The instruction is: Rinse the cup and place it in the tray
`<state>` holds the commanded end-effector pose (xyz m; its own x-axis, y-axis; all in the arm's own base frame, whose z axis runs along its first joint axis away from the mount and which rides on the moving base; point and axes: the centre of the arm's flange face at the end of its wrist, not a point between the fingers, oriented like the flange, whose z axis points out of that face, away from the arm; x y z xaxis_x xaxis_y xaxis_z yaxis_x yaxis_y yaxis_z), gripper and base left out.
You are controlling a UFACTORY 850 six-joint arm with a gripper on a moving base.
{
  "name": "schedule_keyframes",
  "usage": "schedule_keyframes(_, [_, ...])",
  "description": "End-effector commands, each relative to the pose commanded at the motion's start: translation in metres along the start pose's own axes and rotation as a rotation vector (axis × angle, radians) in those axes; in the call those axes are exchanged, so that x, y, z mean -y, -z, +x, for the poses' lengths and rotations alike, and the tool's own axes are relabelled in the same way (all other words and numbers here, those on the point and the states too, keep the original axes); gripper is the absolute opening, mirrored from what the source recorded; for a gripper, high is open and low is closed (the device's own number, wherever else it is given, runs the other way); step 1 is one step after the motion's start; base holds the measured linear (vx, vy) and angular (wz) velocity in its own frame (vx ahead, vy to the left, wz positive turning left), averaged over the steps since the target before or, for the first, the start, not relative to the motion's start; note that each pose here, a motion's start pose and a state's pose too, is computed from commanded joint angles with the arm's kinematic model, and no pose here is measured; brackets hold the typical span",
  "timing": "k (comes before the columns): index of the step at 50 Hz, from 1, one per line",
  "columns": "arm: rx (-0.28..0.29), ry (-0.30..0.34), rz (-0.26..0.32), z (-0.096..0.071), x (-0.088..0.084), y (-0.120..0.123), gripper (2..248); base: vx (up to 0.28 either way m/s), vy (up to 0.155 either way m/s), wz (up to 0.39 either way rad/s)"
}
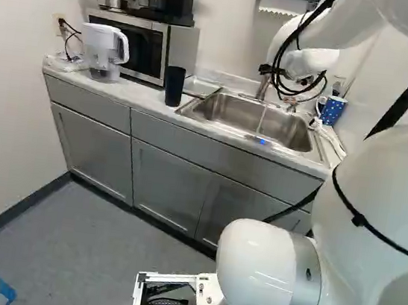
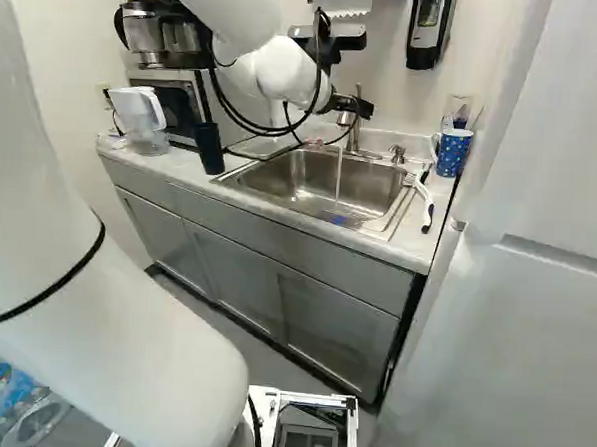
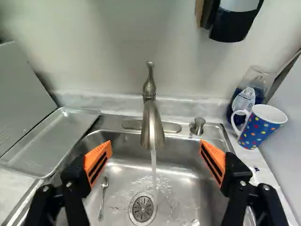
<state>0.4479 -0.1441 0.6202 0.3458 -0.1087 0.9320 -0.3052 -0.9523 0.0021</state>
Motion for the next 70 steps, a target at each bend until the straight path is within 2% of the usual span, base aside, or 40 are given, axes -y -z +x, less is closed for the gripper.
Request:
schedule_keyframes(18, [0.089,0.023,-0.02,-0.021,-0.011,0.028,247,0.0,0.0,0.0])
schedule_keyframes(62, [0.349,0.02,-0.023,-0.044,-0.012,0.033,247,0.0,0.0,0.0])
schedule_keyframes(70, [0.349,0.02,-0.023,-0.044,-0.012,0.033,247,0.0,0.0,0.0])
